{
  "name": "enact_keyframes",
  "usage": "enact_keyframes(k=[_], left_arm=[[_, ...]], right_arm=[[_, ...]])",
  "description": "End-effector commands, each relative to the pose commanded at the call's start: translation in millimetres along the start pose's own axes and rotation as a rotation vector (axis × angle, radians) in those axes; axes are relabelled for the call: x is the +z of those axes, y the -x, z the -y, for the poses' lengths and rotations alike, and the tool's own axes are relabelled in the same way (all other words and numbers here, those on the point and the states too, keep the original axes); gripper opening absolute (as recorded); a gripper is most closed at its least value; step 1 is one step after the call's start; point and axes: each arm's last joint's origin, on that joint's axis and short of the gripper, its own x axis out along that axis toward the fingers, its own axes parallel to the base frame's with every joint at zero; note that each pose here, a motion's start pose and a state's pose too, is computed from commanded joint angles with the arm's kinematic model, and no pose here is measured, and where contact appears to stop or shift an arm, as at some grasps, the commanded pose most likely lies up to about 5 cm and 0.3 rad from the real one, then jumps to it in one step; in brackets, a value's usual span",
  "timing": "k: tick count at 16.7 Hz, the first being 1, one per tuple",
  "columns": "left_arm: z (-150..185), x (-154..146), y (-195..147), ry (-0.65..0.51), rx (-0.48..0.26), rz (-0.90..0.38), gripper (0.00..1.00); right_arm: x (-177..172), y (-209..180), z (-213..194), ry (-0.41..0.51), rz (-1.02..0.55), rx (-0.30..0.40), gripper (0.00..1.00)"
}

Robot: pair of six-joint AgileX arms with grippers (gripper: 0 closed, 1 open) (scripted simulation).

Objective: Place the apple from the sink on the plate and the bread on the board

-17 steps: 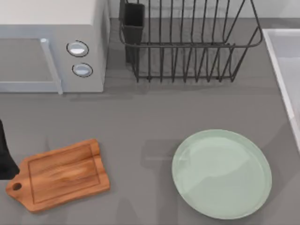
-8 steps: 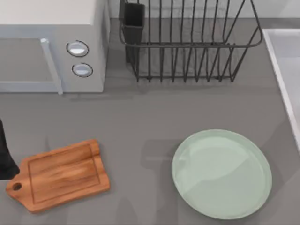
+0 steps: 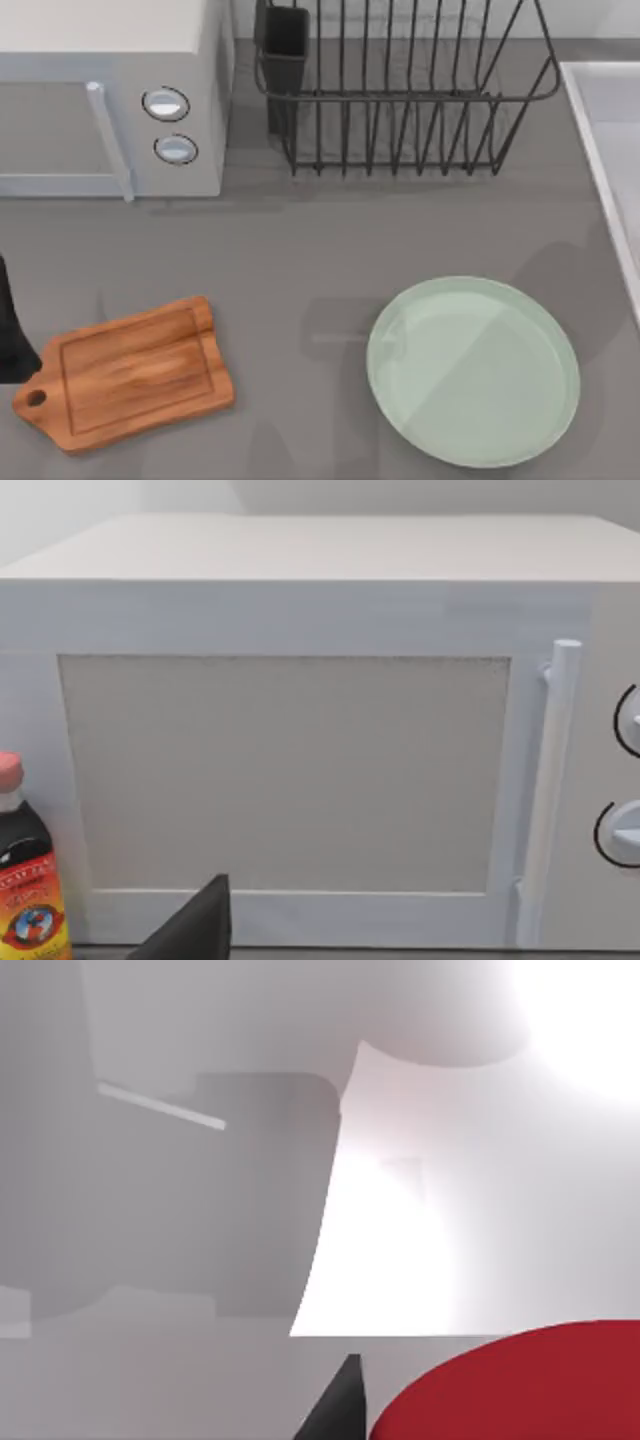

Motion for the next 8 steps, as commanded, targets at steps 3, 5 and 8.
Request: enact_keyframes(k=[3,5,8], left_arm=[[0.0,0.0,0.0,0.0,0.0,0.0,1.0],[0.0,0.0,0.0,0.0,0.0,0.0,1.0],[0.0,0.0,0.0,0.0,0.0,0.0,1.0]], right_arm=[[0.0,-1.7,-0.3,-0.001,-0.003,0.001,0.0],[2.6,4.7,-4.2,-0.002,0.014,-0.004,0.0],[10.4,25.3,-35.8,-0.008,0.054,-0.011,0.0]])
